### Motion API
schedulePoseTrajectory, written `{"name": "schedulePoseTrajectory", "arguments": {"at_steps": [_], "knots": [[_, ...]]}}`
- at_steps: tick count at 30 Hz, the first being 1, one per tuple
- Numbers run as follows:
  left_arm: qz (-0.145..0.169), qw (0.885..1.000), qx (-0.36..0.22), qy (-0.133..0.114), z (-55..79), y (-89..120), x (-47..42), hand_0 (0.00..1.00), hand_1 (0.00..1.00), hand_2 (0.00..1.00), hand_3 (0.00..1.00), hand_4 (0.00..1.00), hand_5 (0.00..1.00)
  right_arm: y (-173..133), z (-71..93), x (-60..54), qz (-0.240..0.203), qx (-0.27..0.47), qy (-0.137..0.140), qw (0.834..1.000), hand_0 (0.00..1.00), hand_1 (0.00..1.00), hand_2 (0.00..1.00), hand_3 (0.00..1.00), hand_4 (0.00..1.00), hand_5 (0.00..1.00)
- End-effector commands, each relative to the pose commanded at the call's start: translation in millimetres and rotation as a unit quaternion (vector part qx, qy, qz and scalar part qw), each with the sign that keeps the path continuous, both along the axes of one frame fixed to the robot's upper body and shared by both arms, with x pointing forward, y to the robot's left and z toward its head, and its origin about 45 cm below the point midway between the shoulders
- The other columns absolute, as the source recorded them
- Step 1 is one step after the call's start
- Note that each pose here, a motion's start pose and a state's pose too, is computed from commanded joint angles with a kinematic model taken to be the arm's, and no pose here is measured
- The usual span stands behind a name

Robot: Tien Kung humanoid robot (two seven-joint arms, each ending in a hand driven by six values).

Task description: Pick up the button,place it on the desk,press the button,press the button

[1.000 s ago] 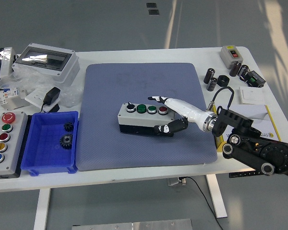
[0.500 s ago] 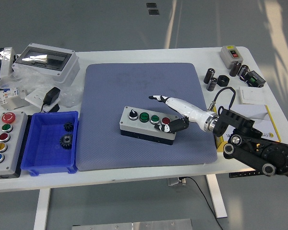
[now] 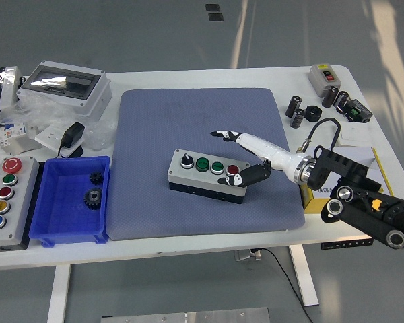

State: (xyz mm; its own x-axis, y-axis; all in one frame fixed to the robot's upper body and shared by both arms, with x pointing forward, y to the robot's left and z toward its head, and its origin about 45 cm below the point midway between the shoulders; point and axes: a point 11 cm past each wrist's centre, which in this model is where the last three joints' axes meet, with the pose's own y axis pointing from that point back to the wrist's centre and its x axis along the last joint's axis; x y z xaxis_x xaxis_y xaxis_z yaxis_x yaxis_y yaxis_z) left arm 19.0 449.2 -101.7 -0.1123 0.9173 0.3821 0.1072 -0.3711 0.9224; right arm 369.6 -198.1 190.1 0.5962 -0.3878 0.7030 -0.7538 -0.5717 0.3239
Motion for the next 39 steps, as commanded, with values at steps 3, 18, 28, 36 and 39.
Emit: {"name": "schedulePoseTrajectory", "arguments": {"at_steps": [3, 18, 28, 36, 39], "knots": [[0.000, 1.000, 0.000, 0.000, 0.1, 0, 0.0, 0.634, 0.588, 0.536, 0.585, 0.592, 0.179, -3, -7.1, -0.5, -0.005, -0.021, -0.004, 1.000, 0.998, 0.969, 0.998, 0.998, 0.841, 0.161], [-0.002, 1.000, 0.001, -0.001, 0.4, 1, 1.7, 0.633, 0.589, 0.535, 0.585, 0.591, 0.180, -17, -25.4, 1.0, -0.017, -0.101, -0.041, 0.994, 0.998, 0.978, 0.998, 0.998, 0.827, 0.179], [-0.003, 1.000, -0.001, -0.003, 0.0, 0, 2.2, 0.633, 0.590, 0.536, 0.583, 0.591, 0.180, -24, -26.4, 3.6, -0.023, -0.113, -0.048, 0.992, 0.998, 0.984, 0.998, 0.998, 0.847, 0.216], [0.000, 1.000, -0.003, -0.002, -1.0, -2, -1.5, 0.633, 0.590, 0.536, 0.582, 0.590, 0.182, -31, 4.4, -4.8, -0.029, -0.025, 0.006, 0.999, 0.998, 0.980, 0.998, 0.998, 0.844, 0.222], [0.003, 1.000, -0.003, 0.001, -1.2, -2, -5.5, 0.633, 0.590, 0.536, 0.582, 0.590, 0.182, -47, 34.2, 0.3, -0.062, -0.018, -0.030, 0.997, 0.998, 0.980, 0.998, 0.998, 0.844, 0.222]]}}
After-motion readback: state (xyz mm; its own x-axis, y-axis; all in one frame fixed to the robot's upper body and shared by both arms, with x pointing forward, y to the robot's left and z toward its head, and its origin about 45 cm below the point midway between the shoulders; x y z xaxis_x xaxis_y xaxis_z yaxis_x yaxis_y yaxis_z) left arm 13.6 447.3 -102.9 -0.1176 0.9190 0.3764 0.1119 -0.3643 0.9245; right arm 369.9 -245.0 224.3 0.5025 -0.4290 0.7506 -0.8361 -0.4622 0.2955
